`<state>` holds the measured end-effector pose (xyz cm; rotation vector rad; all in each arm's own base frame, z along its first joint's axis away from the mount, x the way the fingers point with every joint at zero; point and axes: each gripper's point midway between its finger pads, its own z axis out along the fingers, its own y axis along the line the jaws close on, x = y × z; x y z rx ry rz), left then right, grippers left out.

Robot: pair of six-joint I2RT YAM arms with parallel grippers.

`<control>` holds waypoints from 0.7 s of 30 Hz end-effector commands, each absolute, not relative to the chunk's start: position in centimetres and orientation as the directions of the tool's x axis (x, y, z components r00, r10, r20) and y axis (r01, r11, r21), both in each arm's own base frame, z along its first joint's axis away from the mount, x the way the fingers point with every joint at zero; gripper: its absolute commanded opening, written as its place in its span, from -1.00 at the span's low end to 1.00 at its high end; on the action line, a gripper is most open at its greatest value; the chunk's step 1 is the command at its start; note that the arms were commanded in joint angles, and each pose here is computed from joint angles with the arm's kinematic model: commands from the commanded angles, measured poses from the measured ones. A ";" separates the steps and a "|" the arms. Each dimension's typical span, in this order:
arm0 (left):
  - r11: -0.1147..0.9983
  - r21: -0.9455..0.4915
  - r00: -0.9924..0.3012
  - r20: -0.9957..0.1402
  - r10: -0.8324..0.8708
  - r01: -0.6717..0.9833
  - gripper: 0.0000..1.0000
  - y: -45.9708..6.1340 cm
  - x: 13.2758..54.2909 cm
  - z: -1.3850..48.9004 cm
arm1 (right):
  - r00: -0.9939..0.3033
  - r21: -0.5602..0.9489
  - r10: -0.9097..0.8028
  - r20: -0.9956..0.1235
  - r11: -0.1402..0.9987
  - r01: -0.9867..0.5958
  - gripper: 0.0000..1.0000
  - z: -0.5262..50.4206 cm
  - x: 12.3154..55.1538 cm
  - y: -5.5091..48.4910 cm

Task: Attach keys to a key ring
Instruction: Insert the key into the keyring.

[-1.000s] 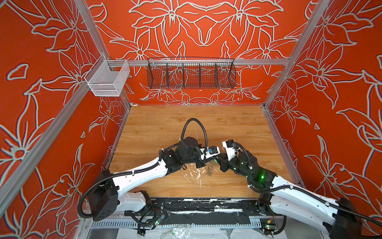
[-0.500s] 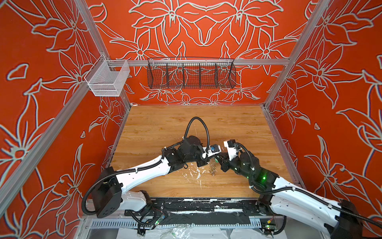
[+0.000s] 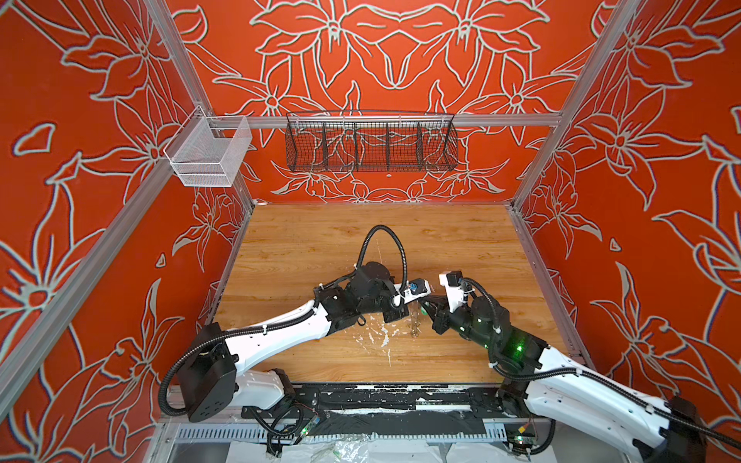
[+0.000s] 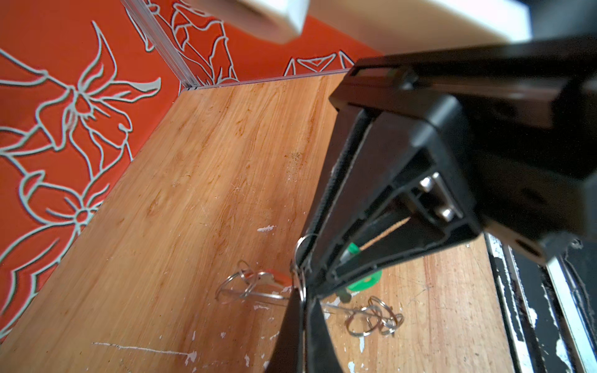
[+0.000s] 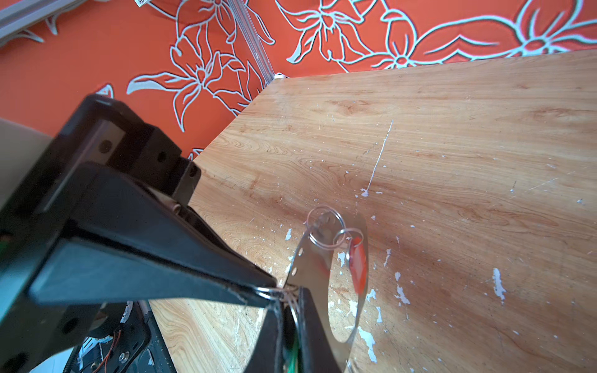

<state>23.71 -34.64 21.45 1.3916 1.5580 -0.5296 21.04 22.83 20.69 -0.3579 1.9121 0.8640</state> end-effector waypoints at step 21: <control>0.288 0.341 0.222 -0.900 0.375 0.895 -1.00 -32.6 21.4 24.7 | -0.472 0.392 0.120 -0.873 0.747 -0.537 -1.00 20.7 21.9 22.4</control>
